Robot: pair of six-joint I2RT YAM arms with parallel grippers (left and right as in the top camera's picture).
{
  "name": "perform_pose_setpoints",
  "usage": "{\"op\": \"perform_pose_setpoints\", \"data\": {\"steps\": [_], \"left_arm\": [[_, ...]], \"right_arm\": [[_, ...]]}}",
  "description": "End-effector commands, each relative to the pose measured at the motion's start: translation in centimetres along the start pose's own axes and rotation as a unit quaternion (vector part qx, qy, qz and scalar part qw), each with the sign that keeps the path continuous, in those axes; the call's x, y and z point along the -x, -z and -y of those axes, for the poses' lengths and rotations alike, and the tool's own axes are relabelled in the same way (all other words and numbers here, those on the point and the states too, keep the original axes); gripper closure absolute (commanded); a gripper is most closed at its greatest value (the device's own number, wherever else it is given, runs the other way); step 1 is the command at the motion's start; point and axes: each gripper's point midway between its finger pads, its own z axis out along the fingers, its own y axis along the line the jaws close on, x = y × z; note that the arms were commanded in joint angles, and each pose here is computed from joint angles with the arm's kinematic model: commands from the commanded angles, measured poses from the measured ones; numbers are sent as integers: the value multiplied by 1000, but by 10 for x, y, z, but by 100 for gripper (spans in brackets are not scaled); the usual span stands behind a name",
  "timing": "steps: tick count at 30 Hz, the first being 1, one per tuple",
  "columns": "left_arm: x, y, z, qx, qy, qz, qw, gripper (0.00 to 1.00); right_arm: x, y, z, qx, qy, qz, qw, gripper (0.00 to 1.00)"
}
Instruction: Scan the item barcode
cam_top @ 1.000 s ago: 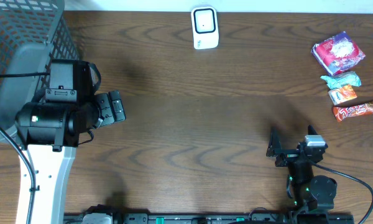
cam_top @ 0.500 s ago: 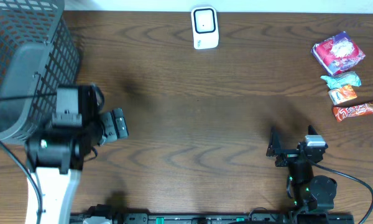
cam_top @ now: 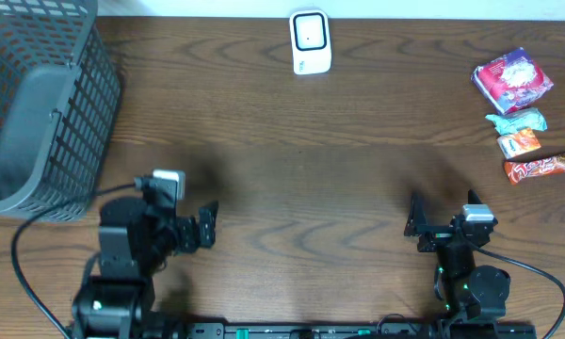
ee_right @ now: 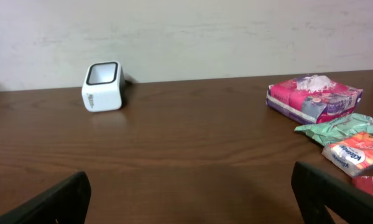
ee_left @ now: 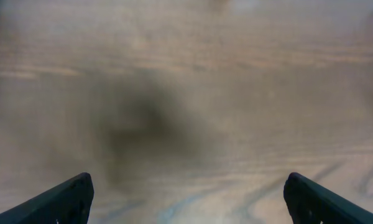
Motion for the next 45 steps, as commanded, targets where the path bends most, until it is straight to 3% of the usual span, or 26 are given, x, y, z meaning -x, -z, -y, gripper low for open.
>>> {"op": "perform_pose_setpoints", "data": {"steps": [1, 8, 22, 31, 45], "left_arm": [[-8, 4, 2, -6, -20, 33, 999, 2], [2, 19, 7, -13, -45, 133, 990, 2], [13, 15, 6, -17, -71, 243, 967, 2], [32, 22, 5, -12, -90, 337, 937, 2], [27, 15, -25, 50, -72, 352, 932, 2]], "right_arm": [[-1, 0, 1, -3, 7, 1, 1000, 1], [-1, 0, 1, -3, 7, 1, 1000, 1], [-1, 0, 1, -3, 7, 1, 1000, 1], [-1, 0, 1, -3, 7, 1, 1000, 1], [-1, 0, 1, -3, 7, 1, 1000, 1]]}}
